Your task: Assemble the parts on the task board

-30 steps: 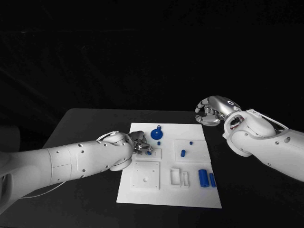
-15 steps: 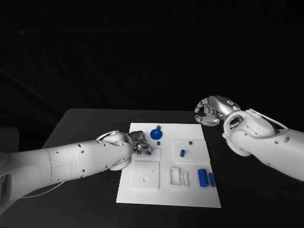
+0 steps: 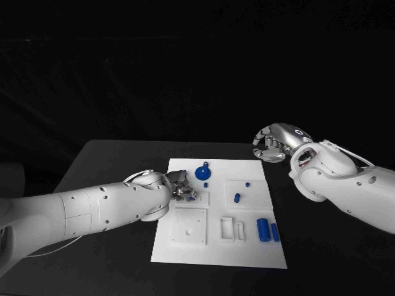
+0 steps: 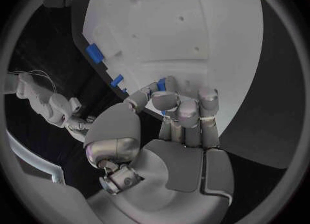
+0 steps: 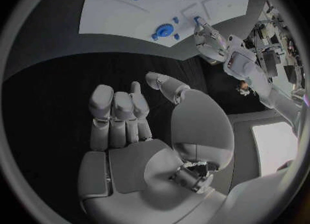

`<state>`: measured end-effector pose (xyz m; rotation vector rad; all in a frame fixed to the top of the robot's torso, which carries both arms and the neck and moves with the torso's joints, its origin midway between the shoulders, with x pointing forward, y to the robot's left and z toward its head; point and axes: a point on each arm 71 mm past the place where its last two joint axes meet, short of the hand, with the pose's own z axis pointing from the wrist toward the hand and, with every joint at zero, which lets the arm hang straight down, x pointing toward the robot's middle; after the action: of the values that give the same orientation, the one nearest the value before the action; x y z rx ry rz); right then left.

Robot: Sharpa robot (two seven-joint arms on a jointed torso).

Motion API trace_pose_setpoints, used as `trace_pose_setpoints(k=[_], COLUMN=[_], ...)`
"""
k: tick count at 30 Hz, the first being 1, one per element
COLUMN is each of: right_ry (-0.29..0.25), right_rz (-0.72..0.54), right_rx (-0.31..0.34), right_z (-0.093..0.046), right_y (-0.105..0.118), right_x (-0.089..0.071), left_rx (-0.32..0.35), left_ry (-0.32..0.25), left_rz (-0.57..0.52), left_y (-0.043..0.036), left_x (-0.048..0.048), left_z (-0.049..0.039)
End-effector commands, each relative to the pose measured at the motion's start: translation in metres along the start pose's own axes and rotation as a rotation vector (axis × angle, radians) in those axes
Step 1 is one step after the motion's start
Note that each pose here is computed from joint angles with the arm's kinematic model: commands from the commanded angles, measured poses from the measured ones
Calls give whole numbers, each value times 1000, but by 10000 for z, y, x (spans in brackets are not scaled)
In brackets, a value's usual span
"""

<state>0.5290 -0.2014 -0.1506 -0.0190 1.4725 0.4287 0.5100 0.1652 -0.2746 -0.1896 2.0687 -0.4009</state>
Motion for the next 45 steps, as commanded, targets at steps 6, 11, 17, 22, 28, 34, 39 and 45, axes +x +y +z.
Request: trace_pose_setpoints(k=[6,11,17,22,28,34,39,45], right_ry=[8,8,12,11,11,11,6,4], right_rz=[-6,-6,-5,-5,-5,-5,-3,-4], right_rx=[-10,-10,-10,-8,-7,-7,-9,-4], right_z=[2,3,4,4,1,0,-3,-6], right_y=[10,11,10,4,0,-1,-2,-28], right_x=[5,6,9,7,5,5,-1,-7], left_rx=[-16,-16,-20,-29,-42,-40,-45,-47], left_ry=[51,49,34,3,-18,-7,-19,-35], left_rz=[20,3,-11,-27,-38,-48,-56,-97], left_y=[22,16,34,61,78,76,112,174], left_x=[87,86,64,30,8,16,-1,-28], left_z=[0,6,21,32,40,38,28,1])
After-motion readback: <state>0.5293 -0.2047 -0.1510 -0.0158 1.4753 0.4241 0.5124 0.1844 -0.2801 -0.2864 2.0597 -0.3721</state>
